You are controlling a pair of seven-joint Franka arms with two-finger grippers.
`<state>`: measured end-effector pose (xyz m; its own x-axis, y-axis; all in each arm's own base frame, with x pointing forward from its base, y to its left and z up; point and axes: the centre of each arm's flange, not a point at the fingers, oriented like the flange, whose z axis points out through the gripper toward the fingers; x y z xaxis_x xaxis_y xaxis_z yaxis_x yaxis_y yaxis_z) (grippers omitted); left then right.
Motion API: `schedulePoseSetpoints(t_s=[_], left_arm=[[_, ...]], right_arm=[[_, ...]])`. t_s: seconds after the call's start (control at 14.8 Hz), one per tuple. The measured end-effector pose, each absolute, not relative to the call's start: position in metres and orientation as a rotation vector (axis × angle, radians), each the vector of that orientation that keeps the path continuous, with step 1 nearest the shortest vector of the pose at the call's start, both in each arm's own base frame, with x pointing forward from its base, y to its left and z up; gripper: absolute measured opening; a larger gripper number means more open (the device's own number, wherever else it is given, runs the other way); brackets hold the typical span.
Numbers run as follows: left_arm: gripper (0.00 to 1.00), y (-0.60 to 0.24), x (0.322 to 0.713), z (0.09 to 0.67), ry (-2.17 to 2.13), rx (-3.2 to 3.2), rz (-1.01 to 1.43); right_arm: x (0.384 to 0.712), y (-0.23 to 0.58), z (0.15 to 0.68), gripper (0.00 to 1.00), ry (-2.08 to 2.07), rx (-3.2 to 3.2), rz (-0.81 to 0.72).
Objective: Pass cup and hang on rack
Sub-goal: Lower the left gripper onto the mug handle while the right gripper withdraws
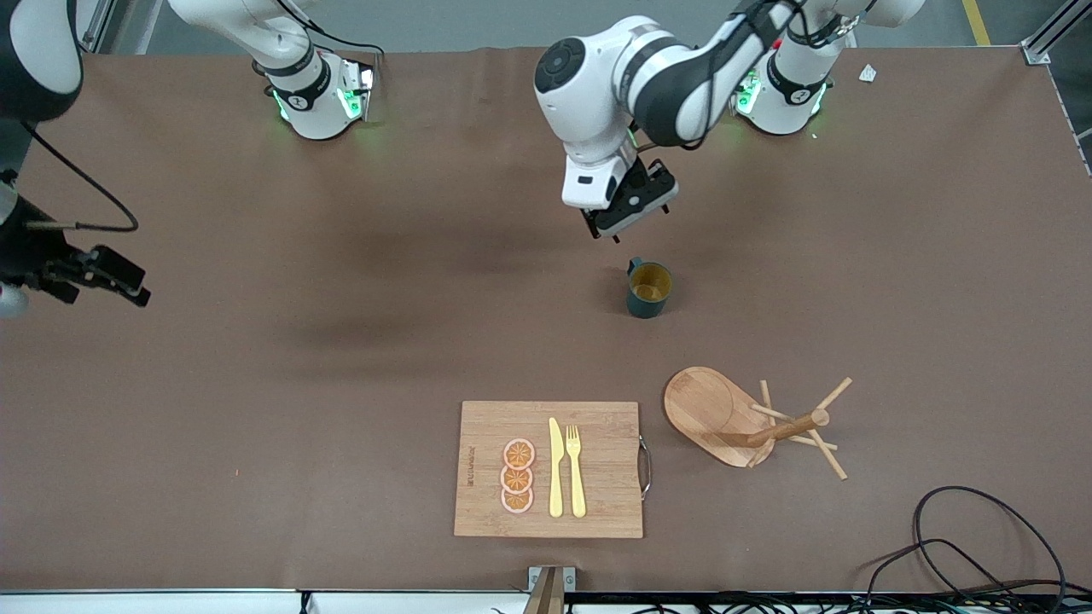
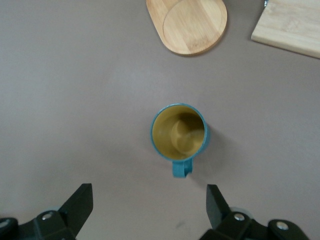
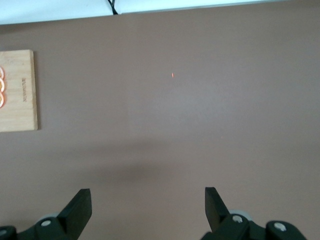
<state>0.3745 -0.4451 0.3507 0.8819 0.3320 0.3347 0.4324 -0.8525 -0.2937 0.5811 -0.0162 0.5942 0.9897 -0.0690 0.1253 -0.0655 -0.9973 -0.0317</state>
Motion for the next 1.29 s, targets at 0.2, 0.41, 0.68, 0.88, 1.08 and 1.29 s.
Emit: schedulePoseSetpoints(t_s=[0.2, 0.41, 0.68, 0.88, 1.08, 1.29], left_arm=[[1.00, -0.444, 0.336, 0.305, -0.556, -2.649, -0.585], [1.00, -0.437, 0.307, 0.264, -0.576, -2.611, -0.770], [1.00, -0.431, 0.286, 0.199, -0.624, -2.575, -1.050], [0.99, -0.427, 0.282, 0.157, -0.615, -2.586, -1.150], [0.76, -0.434, 0.285, 0.147, -0.628, -2.600, -1.175], [0.62, -0.458, 0.306, 0.159, -0.698, -2.624, -1.197]], right_arm=[[0.568, -0.025, 0.613, 1.00, 0.122, -3.103, -0.164], [0.564, -0.037, 0.620, 1.00, 0.122, -3.105, -0.140], [0.563, -0.036, 0.619, 1.00, 0.118, -3.106, -0.129], [0.564, -0.030, 0.619, 1.00, 0.101, -3.106, -0.132], [0.564, -0.027, 0.620, 1.00, 0.092, -3.106, -0.137], [0.565, -0.027, 0.621, 1.00, 0.092, -3.106, -0.142]])
